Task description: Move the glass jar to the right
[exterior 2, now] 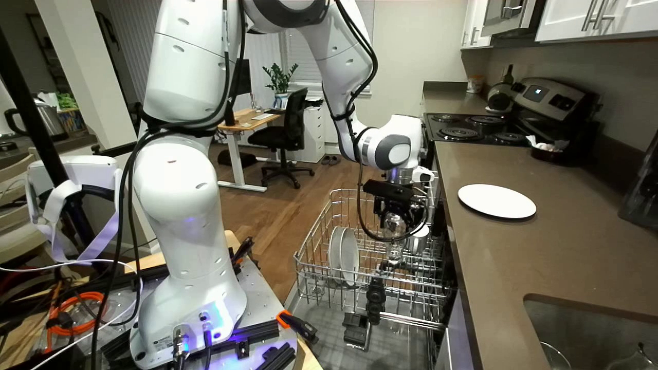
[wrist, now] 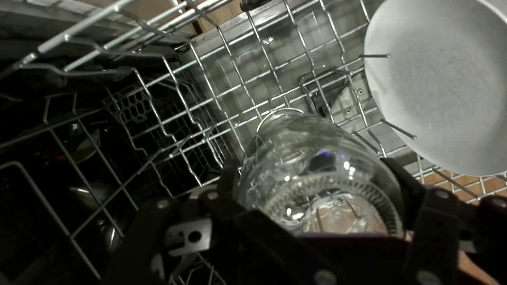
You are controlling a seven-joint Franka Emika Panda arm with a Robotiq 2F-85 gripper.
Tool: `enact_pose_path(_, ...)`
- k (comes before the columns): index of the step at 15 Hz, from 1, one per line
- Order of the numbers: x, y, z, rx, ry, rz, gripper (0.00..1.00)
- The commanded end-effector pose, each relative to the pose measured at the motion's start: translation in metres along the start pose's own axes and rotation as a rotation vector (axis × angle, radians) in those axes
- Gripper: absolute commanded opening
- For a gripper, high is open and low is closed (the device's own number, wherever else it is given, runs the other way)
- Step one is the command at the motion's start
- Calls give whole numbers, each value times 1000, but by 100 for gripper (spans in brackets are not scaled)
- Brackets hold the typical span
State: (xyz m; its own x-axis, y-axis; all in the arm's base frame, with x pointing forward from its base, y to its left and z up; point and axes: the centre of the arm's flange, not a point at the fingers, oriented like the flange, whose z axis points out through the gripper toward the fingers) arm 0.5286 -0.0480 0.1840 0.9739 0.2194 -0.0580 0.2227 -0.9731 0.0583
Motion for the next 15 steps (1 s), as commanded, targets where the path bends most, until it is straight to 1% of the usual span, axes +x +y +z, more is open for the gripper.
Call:
enact_pose_path(1, -12, -2, -2, 4, 27, 61, 61)
enact_pose_path(5, -17, -2, 6, 0, 38, 115, 61)
enact_pose_path(8, -19, -3, 16, -8, 65, 150, 61)
enact_pose_path(10, -18, -7, 24, 1, 73, 164, 61)
enact_pose_path(15, -19, -15, 40, -8, 66, 186, 61)
